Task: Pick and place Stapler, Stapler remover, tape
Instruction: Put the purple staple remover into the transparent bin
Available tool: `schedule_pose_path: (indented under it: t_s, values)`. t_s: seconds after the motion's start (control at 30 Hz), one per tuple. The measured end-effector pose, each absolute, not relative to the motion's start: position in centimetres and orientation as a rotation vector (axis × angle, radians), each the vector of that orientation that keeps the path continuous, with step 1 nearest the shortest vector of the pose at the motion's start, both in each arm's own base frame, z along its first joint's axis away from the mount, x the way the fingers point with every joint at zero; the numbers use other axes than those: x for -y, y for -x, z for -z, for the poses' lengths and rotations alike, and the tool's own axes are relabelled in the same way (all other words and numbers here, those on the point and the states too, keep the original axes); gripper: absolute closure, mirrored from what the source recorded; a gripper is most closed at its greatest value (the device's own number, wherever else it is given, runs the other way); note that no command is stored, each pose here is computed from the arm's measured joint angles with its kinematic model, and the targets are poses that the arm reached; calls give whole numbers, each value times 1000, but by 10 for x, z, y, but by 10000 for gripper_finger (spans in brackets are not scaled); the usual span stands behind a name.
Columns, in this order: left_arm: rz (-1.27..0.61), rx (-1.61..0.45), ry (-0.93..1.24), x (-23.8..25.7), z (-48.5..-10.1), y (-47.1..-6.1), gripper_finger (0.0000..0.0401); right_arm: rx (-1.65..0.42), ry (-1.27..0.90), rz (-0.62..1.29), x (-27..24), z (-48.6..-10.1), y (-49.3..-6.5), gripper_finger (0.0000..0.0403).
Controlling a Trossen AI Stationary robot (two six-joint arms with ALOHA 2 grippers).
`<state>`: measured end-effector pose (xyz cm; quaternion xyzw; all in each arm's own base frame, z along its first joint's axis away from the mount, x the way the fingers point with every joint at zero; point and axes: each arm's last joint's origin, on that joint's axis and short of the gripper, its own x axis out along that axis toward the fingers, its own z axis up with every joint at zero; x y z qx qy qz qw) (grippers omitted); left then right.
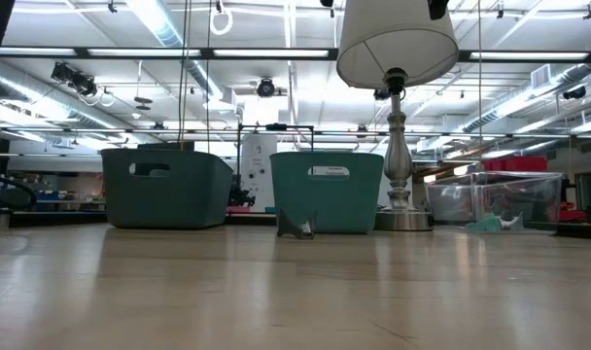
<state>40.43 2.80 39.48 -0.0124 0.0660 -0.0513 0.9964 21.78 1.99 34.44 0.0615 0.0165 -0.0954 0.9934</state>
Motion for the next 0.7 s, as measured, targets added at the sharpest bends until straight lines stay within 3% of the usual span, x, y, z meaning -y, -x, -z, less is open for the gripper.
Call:
schedule_pose_path:
  t_s: [0.17,0.5,0.7]
  values:
    - [103,-137,27,-28,-395,-404,262,-33,-127,191,-20,-344,-218,305]
    - [47,-226,13,-31,-421,-392,145,-32,-123,195,-19,-346,-214,307]
    - [31,-339,26,-32,-442,-376,133,-85,-117,232,-17,-344,-205,307]
